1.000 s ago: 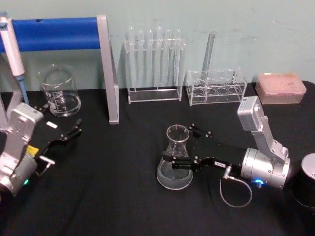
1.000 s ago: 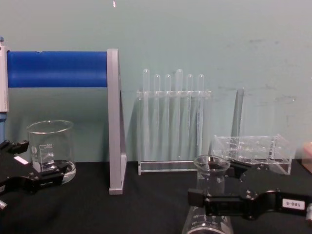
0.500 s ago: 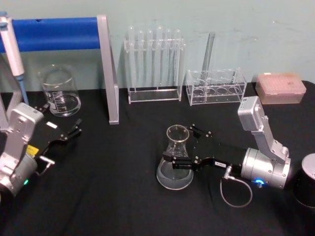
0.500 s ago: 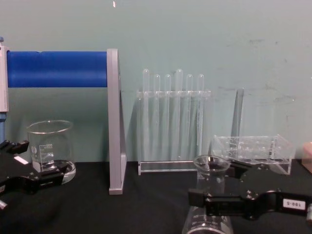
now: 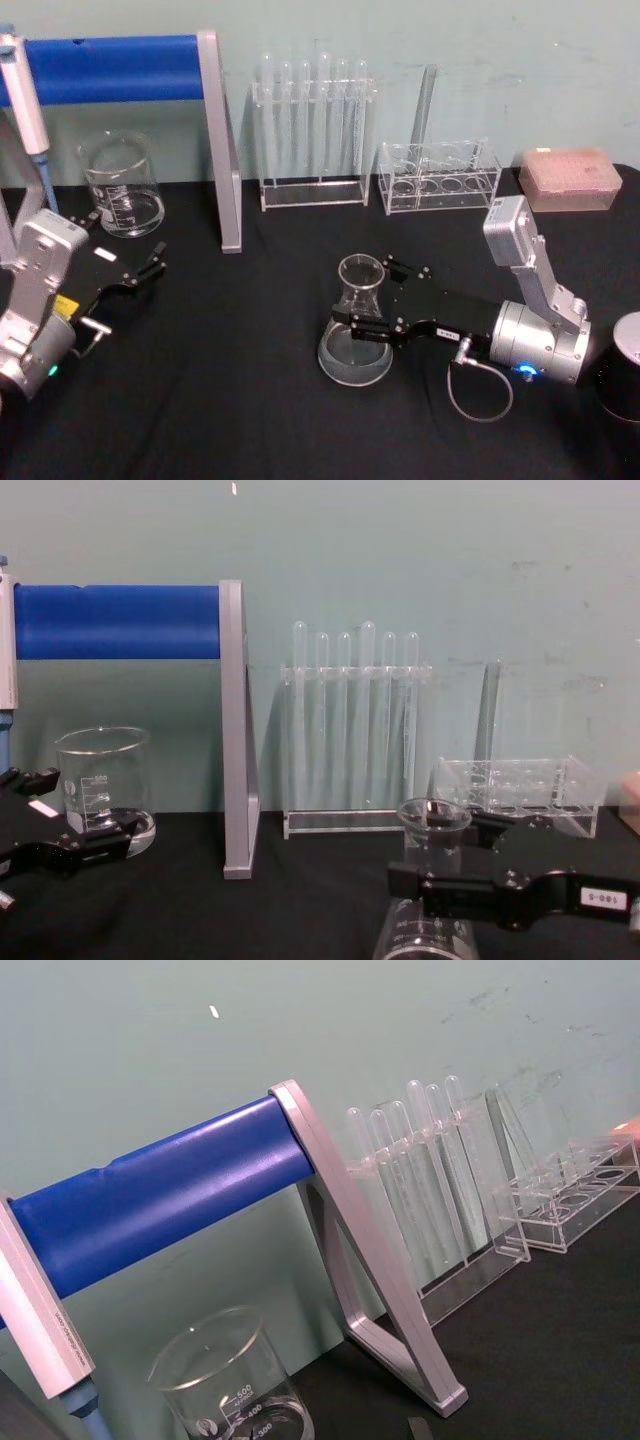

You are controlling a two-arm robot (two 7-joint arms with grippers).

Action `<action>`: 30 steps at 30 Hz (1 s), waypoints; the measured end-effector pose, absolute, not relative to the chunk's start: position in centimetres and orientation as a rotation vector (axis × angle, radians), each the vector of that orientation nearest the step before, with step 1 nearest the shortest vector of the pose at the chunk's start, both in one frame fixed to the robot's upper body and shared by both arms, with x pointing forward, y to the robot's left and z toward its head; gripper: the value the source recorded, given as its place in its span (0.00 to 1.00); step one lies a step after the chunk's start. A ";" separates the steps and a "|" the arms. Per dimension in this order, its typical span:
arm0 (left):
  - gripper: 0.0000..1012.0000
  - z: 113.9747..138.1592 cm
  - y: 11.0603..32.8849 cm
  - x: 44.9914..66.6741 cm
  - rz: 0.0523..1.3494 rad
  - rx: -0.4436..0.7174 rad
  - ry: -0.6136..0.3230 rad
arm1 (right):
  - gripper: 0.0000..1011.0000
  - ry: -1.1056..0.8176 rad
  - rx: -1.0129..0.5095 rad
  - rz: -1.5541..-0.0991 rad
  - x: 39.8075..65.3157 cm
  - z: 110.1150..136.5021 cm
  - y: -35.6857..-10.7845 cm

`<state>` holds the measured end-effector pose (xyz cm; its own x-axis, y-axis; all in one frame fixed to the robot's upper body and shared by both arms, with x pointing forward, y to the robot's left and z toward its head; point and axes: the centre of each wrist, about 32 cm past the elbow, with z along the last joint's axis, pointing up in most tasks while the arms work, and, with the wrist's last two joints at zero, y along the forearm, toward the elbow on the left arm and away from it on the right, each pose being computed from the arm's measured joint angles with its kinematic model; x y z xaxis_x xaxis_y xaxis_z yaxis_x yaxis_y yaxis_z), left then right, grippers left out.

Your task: Grasp the erlenmeyer flask with one hand, shake it three times, then place it back.

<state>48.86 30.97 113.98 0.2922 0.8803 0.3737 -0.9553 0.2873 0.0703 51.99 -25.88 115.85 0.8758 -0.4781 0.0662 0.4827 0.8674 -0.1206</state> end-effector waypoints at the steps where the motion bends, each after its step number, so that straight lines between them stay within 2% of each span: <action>1: 0.99 114.0 31.0 48.9 1.248 0.304 -0.285 | 0.83 -0.035 -0.135 -0.503 52.0 115.9 -25.9; 4: 0.99 114.0 31.0 48.9 1.248 0.305 -0.285 | 0.78 -0.034 -0.135 -0.503 52.0 115.9 -25.9; 5: 0.99 114.0 31.0 48.9 1.248 0.305 -0.285 | 0.73 -0.034 -0.135 -0.503 52.0 115.9 -25.9; 10: 0.99 114.0 31.0 48.9 1.248 0.304 -0.285 | 0.60 -0.034 -0.135 -0.503 52.0 115.9 -25.9; 11: 0.99 114.0 31.0 48.9 1.248 0.305 -0.285 | 0.53 -0.034 -0.135 -0.503 52.0 115.9 -25.9; 13: 0.99 114.0 31.0 48.9 1.248 0.305 -0.285 | 0.47 -0.034 -0.134 -0.503 52.0 115.9 -25.9; 15: 0.99 114.0 31.0 48.9 1.248 0.305 -0.285 | 0.45 -0.034 -0.134 -0.503 52.0 115.9 -25.9; 30: 0.99 114.0 31.0 48.9 1.248 0.304 -0.285 | 0.45 -0.034 -0.134 -0.503 52.0 115.9 -25.9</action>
